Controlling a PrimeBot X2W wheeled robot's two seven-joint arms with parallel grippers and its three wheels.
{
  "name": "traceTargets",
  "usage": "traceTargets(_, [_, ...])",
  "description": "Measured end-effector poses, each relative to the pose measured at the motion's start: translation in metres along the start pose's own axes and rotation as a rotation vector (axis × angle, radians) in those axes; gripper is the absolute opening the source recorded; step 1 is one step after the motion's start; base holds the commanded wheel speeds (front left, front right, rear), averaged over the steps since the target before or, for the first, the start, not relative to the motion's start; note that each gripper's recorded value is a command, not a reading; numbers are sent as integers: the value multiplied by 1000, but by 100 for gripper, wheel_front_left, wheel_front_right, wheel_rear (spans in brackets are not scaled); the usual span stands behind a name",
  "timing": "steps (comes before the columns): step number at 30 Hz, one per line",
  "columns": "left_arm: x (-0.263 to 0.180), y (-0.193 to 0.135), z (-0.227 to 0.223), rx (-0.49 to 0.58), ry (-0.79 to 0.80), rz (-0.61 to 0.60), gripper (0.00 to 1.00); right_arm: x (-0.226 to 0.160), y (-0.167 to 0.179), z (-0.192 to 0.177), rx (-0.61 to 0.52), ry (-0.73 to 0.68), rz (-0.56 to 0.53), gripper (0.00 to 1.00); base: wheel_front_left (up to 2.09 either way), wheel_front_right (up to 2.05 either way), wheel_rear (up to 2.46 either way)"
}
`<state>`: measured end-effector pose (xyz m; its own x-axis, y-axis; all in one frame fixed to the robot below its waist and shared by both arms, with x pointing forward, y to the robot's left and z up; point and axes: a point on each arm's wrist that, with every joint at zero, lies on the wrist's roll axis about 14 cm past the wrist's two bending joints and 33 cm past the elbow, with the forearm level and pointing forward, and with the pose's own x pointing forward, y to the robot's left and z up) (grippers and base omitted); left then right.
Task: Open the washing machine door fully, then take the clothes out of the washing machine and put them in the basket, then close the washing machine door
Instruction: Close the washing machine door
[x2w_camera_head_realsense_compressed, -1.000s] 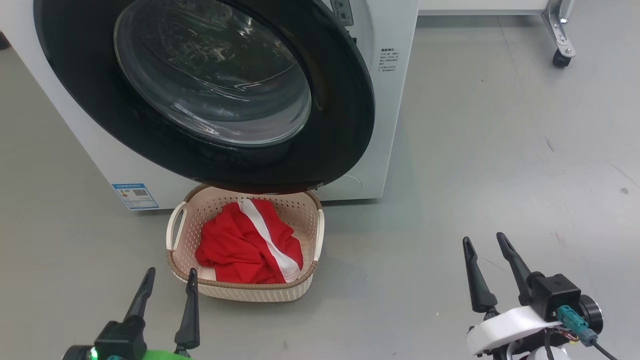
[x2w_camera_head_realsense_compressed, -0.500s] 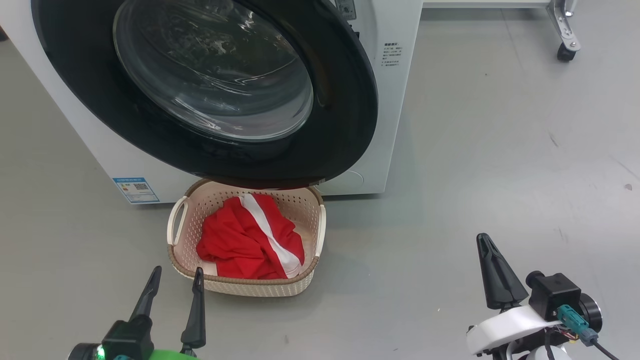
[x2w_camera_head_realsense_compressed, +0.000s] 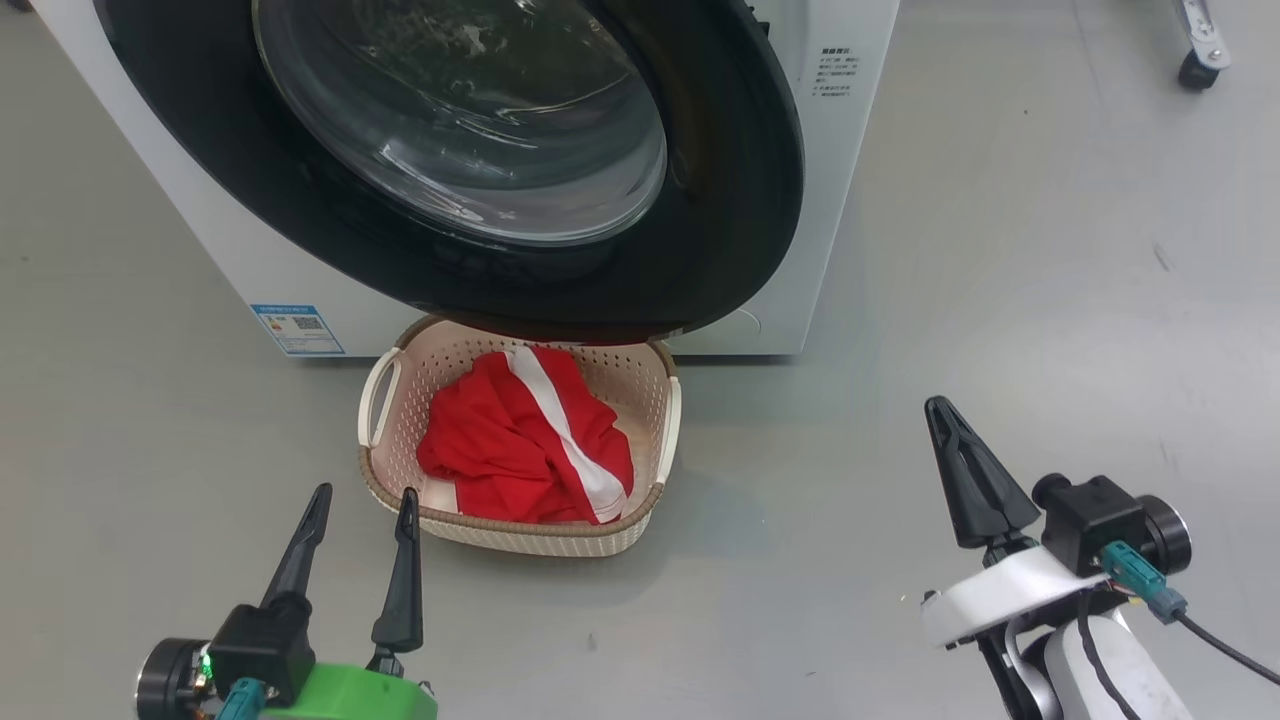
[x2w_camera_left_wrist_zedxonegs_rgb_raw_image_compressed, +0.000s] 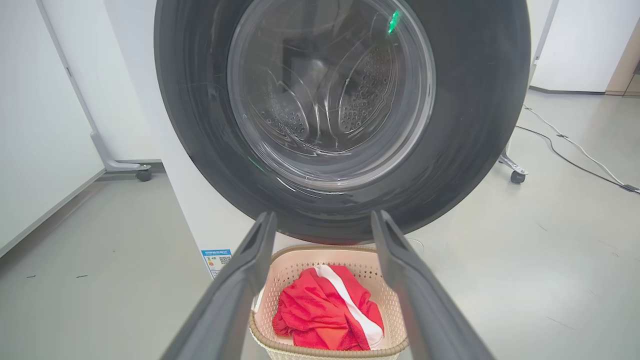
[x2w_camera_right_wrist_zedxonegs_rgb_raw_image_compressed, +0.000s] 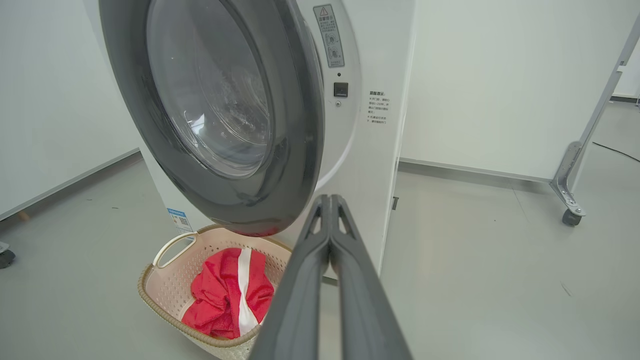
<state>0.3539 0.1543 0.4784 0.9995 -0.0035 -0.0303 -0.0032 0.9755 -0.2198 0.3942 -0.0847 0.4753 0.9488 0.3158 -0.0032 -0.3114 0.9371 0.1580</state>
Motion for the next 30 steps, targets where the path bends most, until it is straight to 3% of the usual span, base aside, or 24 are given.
traceTargets(16, [31, 6, 2, -1, -17, 28, 100, 85, 32, 25, -59, -82, 199, 0, 0, 0, 0])
traceTargets(30, [51, 23, -7, 7, 0, 83, 100, 156, 52, 14, -87, -66, 323, 0, 0, 0, 0])
